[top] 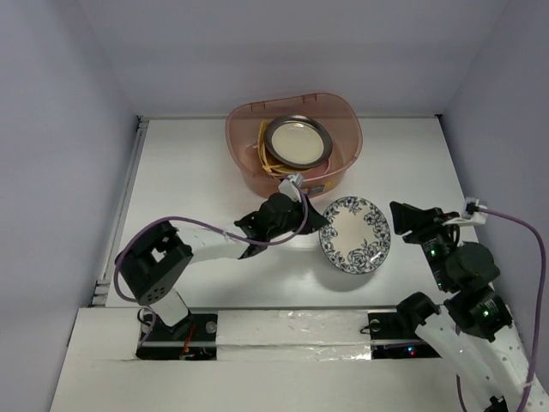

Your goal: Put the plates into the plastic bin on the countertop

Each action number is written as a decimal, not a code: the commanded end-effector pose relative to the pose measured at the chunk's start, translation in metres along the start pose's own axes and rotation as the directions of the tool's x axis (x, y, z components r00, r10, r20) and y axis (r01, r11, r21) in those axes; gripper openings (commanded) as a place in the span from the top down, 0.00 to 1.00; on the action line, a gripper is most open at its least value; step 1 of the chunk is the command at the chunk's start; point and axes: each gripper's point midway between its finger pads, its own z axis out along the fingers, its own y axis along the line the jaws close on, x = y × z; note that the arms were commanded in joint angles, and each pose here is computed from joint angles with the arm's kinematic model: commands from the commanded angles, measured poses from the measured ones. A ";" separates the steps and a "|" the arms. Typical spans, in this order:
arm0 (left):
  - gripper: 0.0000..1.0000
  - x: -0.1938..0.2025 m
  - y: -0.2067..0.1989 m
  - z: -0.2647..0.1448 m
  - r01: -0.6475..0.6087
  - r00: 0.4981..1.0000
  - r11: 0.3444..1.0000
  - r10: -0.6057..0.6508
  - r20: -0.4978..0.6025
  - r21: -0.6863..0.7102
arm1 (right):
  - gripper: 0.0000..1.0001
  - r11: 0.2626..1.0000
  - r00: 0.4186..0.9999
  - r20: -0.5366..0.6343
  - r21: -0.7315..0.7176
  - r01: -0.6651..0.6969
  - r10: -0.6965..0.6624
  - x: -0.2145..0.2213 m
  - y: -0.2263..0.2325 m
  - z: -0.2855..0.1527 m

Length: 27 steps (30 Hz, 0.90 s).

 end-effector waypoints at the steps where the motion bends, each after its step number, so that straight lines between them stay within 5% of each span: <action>1: 1.00 -0.081 -0.094 -0.037 -0.017 0.983 0.952 -0.041 0.181 0.307 | 0.50 0.999 0.991 0.132 0.028 -0.021 0.017 -0.043 0.000 -0.016; 11: 1.00 -0.227 -0.097 -0.087 -0.115 0.891 0.957 -0.018 0.453 0.265 | 0.50 1.000 0.992 0.122 0.020 -0.015 0.013 -0.040 0.000 -0.017; 15: 1.00 -0.288 -0.060 -0.086 -0.100 0.854 0.979 -0.006 0.520 0.175 | 0.50 1.000 0.997 0.075 0.018 0.013 -0.014 -0.029 0.002 -0.007; 20: 1.00 -0.334 -0.015 -0.070 -0.057 0.843 0.994 0.000 0.538 0.088 | 0.50 1.000 0.999 0.044 0.002 0.030 -0.030 -0.022 0.008 0.001; 27: 1.00 -0.349 0.038 -0.040 -0.003 0.865 1.000 0.002 0.501 0.003 | 0.50 0.999 0.999 0.015 -0.028 0.029 -0.029 -0.015 0.016 0.011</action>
